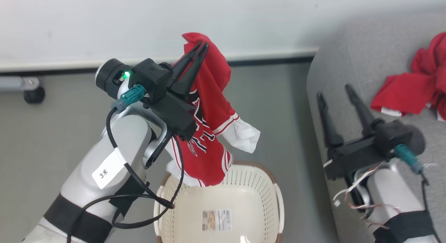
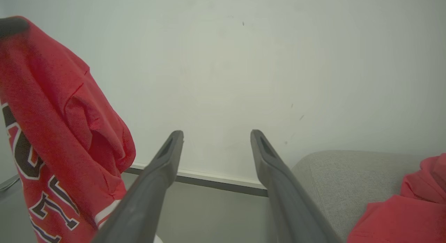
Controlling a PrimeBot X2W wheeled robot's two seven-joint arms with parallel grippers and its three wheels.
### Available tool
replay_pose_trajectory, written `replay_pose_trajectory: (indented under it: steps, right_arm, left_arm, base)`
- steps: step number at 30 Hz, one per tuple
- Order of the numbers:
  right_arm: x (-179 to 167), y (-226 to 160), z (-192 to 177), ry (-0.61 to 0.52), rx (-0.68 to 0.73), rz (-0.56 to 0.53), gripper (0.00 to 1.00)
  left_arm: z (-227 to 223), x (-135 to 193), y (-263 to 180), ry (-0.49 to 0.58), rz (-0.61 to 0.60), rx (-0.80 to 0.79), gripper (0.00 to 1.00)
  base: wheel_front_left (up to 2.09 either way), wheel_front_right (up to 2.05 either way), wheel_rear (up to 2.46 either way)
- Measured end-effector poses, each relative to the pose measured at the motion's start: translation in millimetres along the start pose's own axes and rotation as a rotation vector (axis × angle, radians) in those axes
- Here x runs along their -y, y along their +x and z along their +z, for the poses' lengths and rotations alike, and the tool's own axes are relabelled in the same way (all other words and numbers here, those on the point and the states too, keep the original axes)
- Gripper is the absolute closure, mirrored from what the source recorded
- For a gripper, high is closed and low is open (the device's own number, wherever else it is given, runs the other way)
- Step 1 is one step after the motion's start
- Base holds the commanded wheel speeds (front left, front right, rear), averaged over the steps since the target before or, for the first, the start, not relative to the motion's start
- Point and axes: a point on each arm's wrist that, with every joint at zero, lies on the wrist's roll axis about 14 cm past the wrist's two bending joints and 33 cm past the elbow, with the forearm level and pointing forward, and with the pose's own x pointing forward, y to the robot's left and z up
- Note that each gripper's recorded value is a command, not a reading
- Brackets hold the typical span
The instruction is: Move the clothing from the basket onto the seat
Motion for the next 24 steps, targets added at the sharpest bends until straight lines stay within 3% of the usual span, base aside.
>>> replay_pose_trajectory:
  steps: [11, 19, 24]
  right_arm:
    - [-59.3, -20.9, 13.5, -0.043, -0.023, 0.179, 0.00]
    - [-96.0, -35.9, 21.7, -0.095, -0.029, 0.286, 0.00]
    - [-125.8, -41.3, 17.8, -0.162, -0.047, 0.419, 0.00]
  left_arm:
    - [59.6, 23.1, -12.3, 0.011, 0.008, 0.087, 1.00]
    - [104.9, 62.6, -22.0, 0.030, -0.057, 0.174, 1.00]
    - [117.0, 71.9, -32.1, 0.058, -0.075, 0.196, 1.00]
  base:
    - [0.00, 0.00, 0.00]
    - [0.00, 0.00, 0.00]
    - [0.00, 0.00, 0.00]
